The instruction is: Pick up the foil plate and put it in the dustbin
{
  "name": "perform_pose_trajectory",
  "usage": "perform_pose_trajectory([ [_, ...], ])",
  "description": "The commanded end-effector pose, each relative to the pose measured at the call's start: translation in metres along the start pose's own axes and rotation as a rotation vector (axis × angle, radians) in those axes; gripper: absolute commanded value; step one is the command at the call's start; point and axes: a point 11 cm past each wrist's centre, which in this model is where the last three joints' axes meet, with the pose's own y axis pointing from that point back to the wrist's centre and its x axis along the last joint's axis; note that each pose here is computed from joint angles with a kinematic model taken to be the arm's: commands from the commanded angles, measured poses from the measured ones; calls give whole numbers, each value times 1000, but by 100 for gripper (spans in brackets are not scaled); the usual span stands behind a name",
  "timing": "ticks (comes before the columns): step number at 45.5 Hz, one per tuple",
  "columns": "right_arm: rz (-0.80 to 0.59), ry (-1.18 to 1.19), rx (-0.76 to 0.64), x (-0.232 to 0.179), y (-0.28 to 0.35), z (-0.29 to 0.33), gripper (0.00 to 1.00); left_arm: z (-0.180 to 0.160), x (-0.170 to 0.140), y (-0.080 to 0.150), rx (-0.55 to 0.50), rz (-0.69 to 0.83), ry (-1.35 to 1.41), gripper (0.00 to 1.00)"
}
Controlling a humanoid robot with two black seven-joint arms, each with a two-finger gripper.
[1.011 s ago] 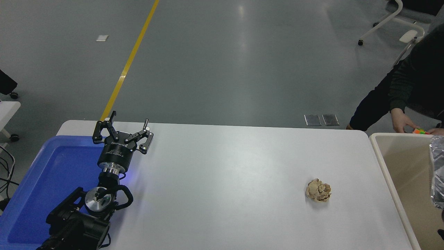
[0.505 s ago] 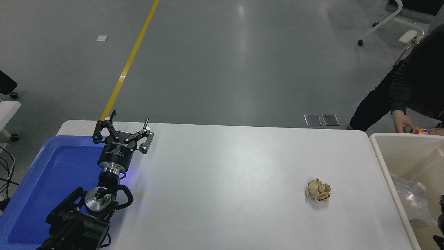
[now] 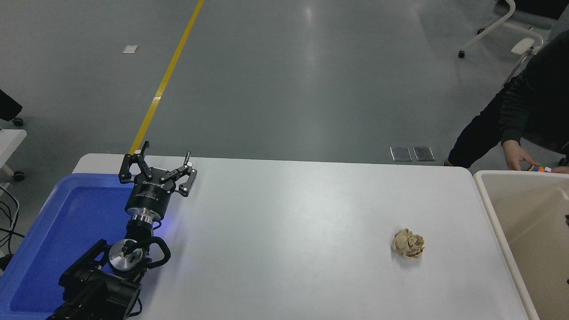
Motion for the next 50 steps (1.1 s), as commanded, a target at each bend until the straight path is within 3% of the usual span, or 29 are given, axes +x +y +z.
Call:
perform_pose_trajectory([
  [1,-117,142,164,38,34,-74,100,0,0,0,2,0,-1,99],
  [12,-169,306,297,49,72,-128,100,0,0,0,2,0,-1,99],
  [20,-163,493,305,64,94,-160,100,0,0,0,2,0,-1,99],
  [29,-202,684,356,53,129,-212,100,0,0,0,2,0,-1,99],
  [50,-481,1138,480,-59,238,-297,100,0,1,1,1,2,0,99],
])
